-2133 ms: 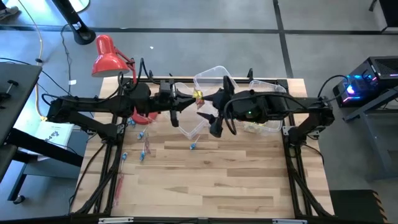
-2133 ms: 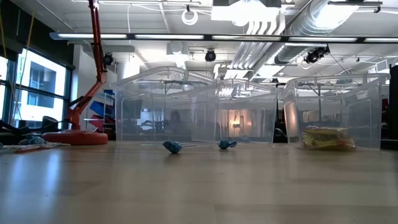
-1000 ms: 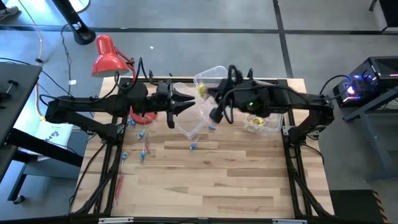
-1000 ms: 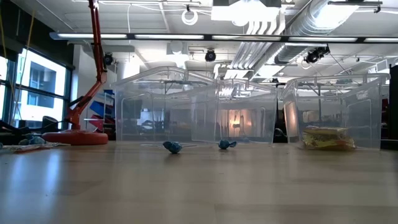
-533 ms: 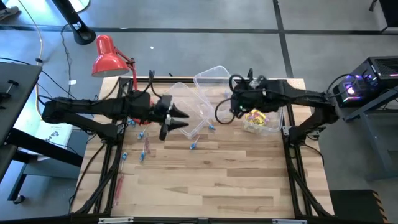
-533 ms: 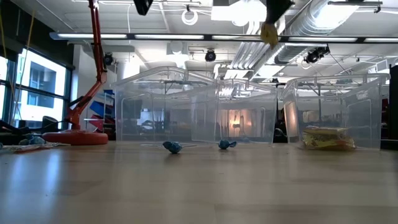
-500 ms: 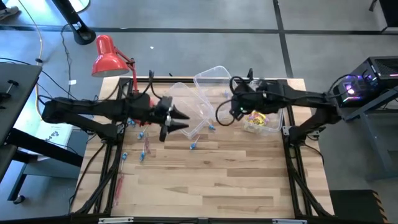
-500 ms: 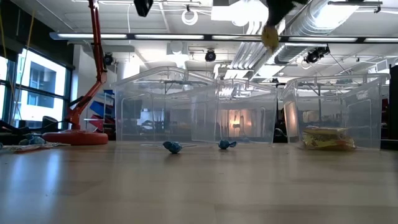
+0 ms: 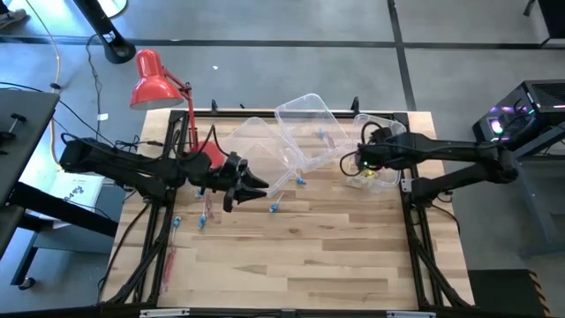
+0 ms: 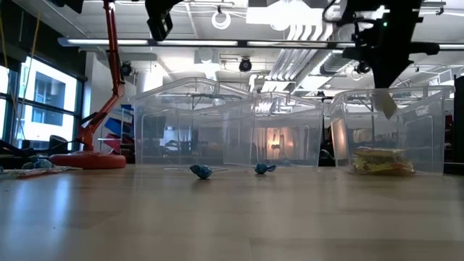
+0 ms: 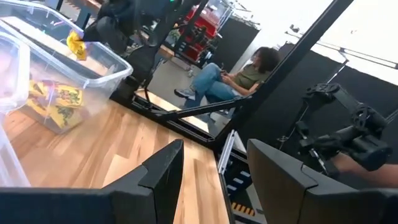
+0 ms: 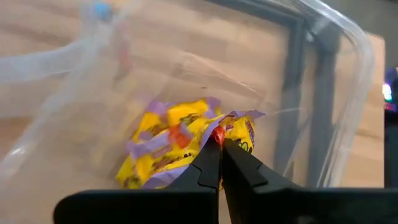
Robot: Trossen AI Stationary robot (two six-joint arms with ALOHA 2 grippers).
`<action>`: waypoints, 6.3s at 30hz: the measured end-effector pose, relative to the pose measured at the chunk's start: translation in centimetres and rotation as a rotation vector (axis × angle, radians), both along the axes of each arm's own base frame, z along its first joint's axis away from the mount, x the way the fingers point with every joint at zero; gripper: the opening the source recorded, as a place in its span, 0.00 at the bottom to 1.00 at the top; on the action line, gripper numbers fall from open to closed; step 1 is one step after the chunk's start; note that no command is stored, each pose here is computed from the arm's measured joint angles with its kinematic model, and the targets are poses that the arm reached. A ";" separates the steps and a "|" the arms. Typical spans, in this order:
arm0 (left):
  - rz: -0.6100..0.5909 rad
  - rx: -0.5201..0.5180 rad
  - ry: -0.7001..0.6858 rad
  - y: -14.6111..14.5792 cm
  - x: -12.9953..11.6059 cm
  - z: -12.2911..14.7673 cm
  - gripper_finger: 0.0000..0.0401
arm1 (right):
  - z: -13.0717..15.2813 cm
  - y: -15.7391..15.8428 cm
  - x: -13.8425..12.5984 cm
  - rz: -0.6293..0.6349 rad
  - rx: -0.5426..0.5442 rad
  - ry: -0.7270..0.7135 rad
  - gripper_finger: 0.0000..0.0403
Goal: Sort candy
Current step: Put the yellow candy into the right transparent bin, then put the blue candy into the center transparent bin
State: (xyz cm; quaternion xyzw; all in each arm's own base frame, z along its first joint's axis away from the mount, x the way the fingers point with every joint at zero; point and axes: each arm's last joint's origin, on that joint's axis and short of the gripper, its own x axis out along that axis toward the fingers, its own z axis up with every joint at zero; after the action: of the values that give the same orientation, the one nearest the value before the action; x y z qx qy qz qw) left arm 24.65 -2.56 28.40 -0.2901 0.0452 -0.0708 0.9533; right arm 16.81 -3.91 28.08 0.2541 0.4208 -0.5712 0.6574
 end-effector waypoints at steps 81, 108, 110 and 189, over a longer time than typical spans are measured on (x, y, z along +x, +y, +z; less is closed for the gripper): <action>0.669 -0.257 1.442 -5.9 -7.0 -15.4 0.32 | 6.1 -1.6 6.2 0.381 -0.142 -0.294 0.56; 0.187 -0.168 0.680 -7.6 -7.5 -3.1 0.00 | 6.2 -1.6 6.3 0.389 -0.144 -0.312 0.56; 0.232 -0.154 0.609 -6.5 -6.5 -2.6 0.00 | 6.3 -1.6 6.3 0.386 -0.143 -0.321 0.56; -0.078 0.492 0.696 -5.7 3.1 -8.5 0.48 | 7.3 5.6 10.4 0.892 -0.034 -0.620 0.56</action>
State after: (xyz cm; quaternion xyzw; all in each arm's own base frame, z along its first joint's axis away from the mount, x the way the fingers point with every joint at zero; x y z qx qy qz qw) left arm 27.75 -8.30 19.94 -0.0586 0.3909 0.0081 0.9185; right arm 27.26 1.74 35.39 0.1967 0.2650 -0.1418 0.9333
